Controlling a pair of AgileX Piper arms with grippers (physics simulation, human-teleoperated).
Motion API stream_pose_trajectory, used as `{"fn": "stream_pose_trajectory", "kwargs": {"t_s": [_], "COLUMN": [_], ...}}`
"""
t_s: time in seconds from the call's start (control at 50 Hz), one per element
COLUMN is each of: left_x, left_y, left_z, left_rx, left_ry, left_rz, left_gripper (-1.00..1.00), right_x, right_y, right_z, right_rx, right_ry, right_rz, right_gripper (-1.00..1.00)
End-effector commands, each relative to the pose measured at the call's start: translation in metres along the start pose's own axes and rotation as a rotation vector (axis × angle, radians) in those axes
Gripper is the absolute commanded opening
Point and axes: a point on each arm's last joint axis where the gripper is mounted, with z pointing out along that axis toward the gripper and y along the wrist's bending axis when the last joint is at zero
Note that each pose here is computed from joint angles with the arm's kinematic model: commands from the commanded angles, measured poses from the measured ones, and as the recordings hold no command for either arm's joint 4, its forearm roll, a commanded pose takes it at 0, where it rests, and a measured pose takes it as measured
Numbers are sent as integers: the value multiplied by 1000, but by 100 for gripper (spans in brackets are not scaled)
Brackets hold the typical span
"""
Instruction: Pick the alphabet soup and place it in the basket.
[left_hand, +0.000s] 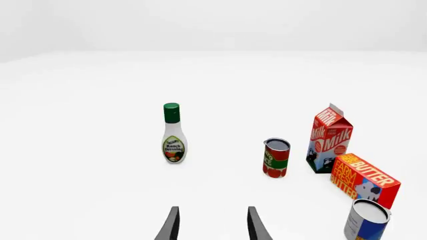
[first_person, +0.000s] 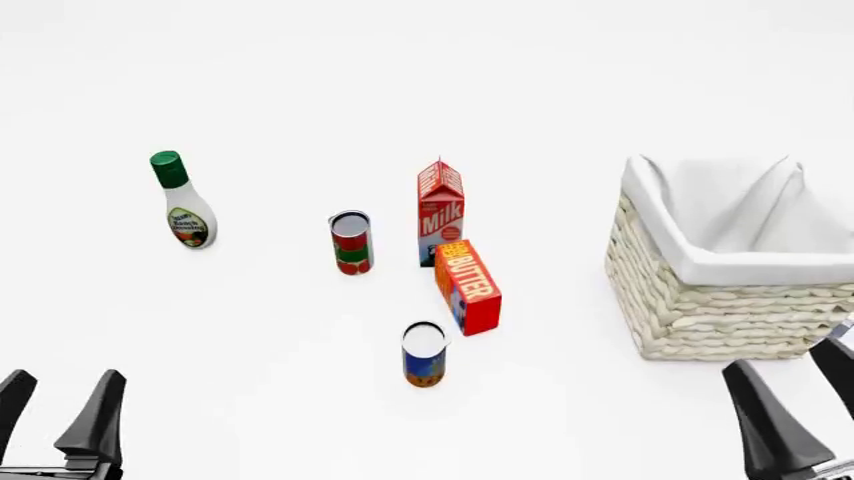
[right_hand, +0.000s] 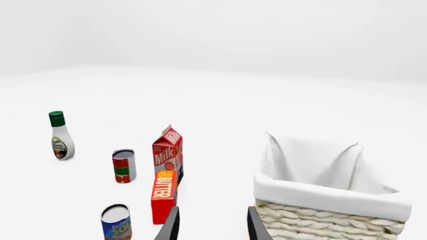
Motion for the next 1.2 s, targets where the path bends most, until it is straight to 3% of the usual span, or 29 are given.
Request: {"fn": "stream_pose_trajectory", "kwargs": {"t_s": [0.02, 0.62, 0.98, 1.06, 1.08, 1.2], "left_x": [0, 0, 0, 0, 0, 0], "left_y": [0, 0, 0, 0, 0, 0], "left_z": [0, 0, 0, 0, 0, 0], "left_rx": [0, 0, 0, 0, 0, 0], "left_ry": [0, 0, 0, 0, 0, 0], "left_rz": [0, 0, 0, 0, 0, 0], "left_gripper": [100, 100, 100, 100, 100, 100], "right_x": [-8, -7, 1, 7, 22, 26], "right_y": [4, 29, 49, 62, 93, 99], "right_z": [-1, 43, 75, 90, 118, 122], "right_rx": [-102, -324, -389, -430, -516, -528], "right_ry": [-10, 14, 38, 52, 89, 95], "right_rz": [1, -18, -34, -34, -30, -32], "right_gripper": [100, 100, 100, 100, 100, 100]}}
